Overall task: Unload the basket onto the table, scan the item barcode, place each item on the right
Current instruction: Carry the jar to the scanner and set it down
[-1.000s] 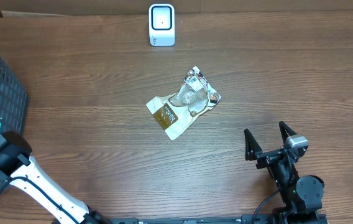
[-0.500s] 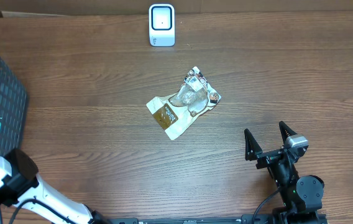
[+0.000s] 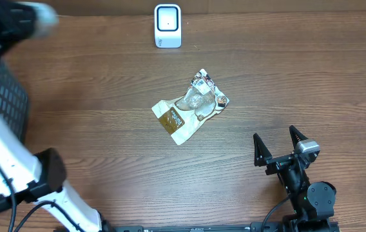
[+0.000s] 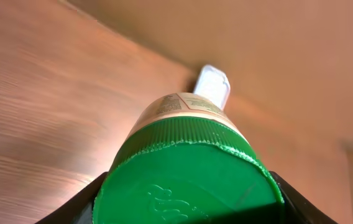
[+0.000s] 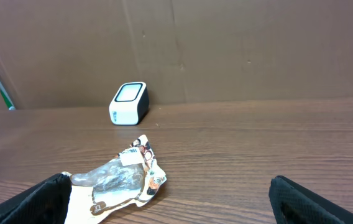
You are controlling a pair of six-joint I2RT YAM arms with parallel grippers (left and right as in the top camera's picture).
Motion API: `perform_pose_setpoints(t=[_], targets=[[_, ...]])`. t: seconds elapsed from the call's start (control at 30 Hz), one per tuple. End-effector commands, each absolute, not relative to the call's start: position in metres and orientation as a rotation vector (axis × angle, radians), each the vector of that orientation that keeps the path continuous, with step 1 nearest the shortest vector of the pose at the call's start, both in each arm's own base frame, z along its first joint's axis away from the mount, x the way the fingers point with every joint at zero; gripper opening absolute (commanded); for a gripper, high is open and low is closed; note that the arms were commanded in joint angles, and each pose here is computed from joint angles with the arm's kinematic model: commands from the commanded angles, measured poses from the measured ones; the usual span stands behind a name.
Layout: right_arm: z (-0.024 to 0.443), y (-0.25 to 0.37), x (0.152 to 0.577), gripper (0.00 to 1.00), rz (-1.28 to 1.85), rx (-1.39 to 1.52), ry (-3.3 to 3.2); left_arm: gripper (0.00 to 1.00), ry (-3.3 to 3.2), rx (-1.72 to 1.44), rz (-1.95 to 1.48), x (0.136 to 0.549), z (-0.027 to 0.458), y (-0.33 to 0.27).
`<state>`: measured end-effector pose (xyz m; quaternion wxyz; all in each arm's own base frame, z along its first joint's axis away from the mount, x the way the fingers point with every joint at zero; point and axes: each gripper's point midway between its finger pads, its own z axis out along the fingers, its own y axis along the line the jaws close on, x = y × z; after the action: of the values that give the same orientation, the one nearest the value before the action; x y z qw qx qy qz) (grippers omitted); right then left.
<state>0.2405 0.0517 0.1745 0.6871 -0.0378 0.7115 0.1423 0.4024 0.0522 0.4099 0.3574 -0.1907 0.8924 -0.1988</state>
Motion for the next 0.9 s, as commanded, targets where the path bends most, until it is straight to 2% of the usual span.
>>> perform_pose_setpoints(t=[0.0,0.37,0.63,0.87], targets=[[0.173,0.053,0.240,1.00,0.324,-0.085,1.589,0.38,2.419,-0.351,-0.494,0.405,0.389,0.010],[0.173,0.053,0.240,1.00,0.324,-0.085,1.589,0.38,2.940,-0.117,-0.144,0.389,0.241,-0.071],[0.173,0.053,0.240,1.00,0.324,-0.085,1.589,0.40,3.035,-0.099,0.040,0.386,0.150,-0.092],[0.173,0.053,0.240,1.00,0.324,-0.085,1.589,0.37,3.028,-0.257,0.048,0.388,0.094,-0.087]])
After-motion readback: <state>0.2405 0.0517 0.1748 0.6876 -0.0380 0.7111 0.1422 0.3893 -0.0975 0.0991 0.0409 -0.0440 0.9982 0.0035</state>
